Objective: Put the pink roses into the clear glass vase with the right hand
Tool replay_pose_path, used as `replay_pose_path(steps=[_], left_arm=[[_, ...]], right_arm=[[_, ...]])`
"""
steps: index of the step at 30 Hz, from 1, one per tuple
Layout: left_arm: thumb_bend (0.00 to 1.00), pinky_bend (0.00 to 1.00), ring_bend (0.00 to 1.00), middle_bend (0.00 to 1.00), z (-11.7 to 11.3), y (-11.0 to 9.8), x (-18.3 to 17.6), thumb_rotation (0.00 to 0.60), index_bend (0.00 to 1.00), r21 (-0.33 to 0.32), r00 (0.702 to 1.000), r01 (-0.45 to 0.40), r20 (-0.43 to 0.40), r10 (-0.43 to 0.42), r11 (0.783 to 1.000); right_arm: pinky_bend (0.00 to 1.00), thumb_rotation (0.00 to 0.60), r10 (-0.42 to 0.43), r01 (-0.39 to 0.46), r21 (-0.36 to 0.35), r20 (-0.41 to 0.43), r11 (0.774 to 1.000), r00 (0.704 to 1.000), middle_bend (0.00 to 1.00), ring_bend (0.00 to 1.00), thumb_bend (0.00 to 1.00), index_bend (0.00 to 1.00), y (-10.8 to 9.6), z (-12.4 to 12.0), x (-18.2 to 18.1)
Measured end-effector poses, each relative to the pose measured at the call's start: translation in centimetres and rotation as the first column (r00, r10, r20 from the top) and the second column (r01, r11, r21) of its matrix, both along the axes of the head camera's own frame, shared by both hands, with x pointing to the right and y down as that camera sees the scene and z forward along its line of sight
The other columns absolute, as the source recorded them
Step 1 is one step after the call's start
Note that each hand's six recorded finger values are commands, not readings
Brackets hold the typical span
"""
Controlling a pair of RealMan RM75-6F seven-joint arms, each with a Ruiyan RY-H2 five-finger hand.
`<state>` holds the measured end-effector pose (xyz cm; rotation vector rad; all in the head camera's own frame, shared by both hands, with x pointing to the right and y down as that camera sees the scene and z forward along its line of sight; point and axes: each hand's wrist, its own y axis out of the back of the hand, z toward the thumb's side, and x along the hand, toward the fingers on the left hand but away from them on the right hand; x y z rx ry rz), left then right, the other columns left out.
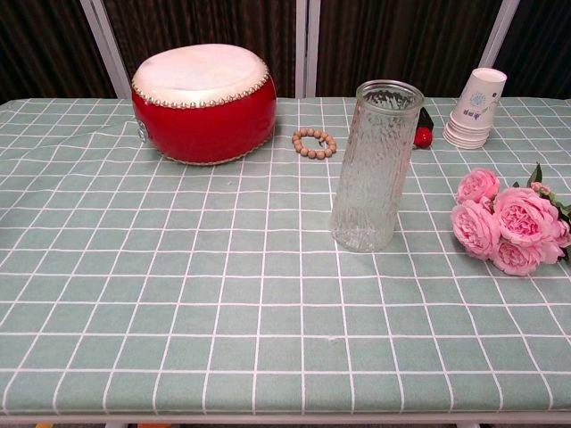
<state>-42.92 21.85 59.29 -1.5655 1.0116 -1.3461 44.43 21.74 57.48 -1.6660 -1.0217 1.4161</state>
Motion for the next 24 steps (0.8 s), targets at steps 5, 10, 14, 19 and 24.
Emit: replay_pose_path(steps=[5, 10, 14, 19, 24], left_arm=[[0.02, 0.17, 0.00, 0.02, 0.10, 0.08, -0.07, 0.600, 0.07, -0.015, 1.000, 0.005, 0.004, -0.005, 1.000], [0.02, 0.17, 0.00, 0.02, -0.02, 0.11, -0.11, 0.600, 0.07, -0.018, 1.000, 0.006, 0.003, -0.006, 1.000], [0.02, 0.17, 0.00, 0.02, -0.10, -0.07, 0.01, 0.600, 0.07, -0.017, 1.000, 0.006, -0.003, -0.006, 1.000], [0.02, 0.17, 0.00, 0.02, -0.32, -0.33, 0.27, 0.600, 0.07, -0.014, 1.000, -0.004, -0.004, 0.004, 1.000], [0.02, 0.17, 0.00, 0.02, -0.36, -0.08, 0.13, 0.600, 0.07, -0.017, 1.000, 0.001, -0.004, -0.001, 1.000]], right_arm=[[0.00, 0.600, 0.003, -0.003, 0.001, -0.004, 1.000, 1.000, 0.01, 0.00, 0.03, 0.00, 0.04, -0.02, 0.12], [0.00, 0.600, 0.005, -0.005, 0.000, -0.005, 1.000, 1.000, 0.01, 0.00, 0.03, 0.00, 0.06, -0.01, 0.20], [0.00, 0.600, 0.011, -0.011, 0.002, -0.001, 1.000, 1.000, 0.01, 0.00, 0.03, 0.00, 0.00, -0.04, 0.17], [0.00, 0.600, 0.007, -0.007, 0.005, -0.002, 1.000, 1.000, 0.01, 0.00, 0.03, 0.00, -0.13, -0.10, -0.06], [0.00, 0.600, -0.004, 0.004, -0.010, -0.017, 1.000, 1.000, 0.01, 0.00, 0.03, 0.00, 0.05, 0.04, -0.04]])
